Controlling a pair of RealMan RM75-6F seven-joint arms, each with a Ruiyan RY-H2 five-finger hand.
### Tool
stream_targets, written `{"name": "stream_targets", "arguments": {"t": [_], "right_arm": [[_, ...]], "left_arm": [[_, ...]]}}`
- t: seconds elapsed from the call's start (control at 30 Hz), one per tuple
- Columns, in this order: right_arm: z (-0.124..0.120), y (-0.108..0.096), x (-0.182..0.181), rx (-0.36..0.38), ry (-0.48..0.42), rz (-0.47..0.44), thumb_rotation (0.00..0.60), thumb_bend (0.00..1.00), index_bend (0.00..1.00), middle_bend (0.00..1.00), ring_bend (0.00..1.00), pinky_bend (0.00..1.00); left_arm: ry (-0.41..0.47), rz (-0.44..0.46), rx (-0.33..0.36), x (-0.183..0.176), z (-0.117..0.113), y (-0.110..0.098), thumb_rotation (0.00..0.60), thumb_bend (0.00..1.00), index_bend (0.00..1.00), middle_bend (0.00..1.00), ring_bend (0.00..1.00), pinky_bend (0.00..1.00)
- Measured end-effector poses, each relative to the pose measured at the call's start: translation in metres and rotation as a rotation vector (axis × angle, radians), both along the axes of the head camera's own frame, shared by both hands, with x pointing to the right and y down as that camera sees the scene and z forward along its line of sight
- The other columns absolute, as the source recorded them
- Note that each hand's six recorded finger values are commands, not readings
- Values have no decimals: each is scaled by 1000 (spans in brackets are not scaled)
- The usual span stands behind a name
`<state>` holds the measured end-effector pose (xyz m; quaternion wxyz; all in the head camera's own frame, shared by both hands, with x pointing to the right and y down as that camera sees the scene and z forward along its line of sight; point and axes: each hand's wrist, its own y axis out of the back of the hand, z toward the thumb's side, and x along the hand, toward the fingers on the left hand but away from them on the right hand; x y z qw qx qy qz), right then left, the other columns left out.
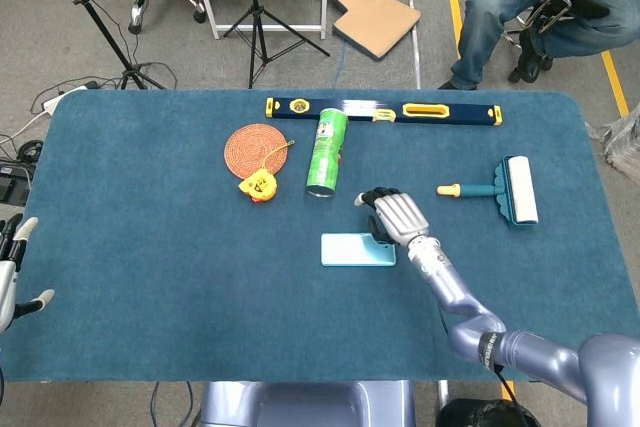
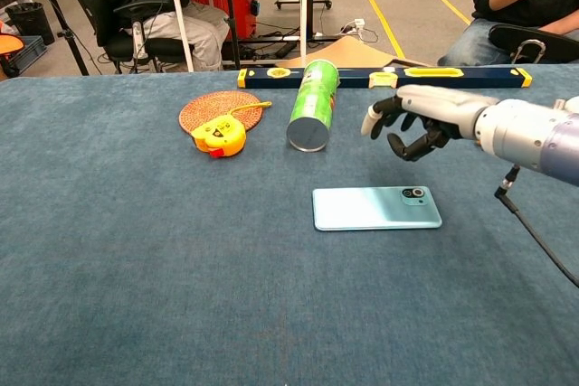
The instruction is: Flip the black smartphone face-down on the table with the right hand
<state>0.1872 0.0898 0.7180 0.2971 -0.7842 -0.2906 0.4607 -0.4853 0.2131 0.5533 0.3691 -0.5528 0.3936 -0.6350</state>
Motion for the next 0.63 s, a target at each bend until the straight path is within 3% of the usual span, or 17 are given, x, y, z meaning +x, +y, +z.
{"name": "stream_targets", "arguments": {"t": [0.07, 0.17, 0.23, 0.3, 0.43, 0.63], "right_arm": [[-13, 2, 1, 38, -20, -15, 600, 487, 268, 232, 141, 176], [-35, 6, 10, 114, -39, -37, 600, 129, 159, 91, 32, 47], [-51, 10, 21, 165, -41, -49, 600, 9, 75, 16, 0, 2], [-68, 18, 39, 212, -30, -58, 600, 0, 25, 0, 0, 0], [-91, 36, 75, 237, 36, -60, 600, 0, 9, 0, 0, 0], [-124, 70, 125, 296, 158, 6, 600, 0, 3, 0, 0, 0]], "left_arm": [[4, 2, 3, 0, -1, 0, 600, 0, 0, 0, 0, 0], [10, 9, 7, 1, -3, 1, 600, 0, 0, 0, 0, 0], [16, 17, 13, 3, -5, 2, 600, 0, 0, 0, 0, 0], [20, 21, 17, 4, -7, 2, 600, 0, 0, 0, 0, 0], [20, 33, 45, 5, -11, 2, 600, 0, 0, 0, 0, 0], [28, 49, 81, 7, -14, 3, 600, 0, 0, 0, 0, 0]]}}
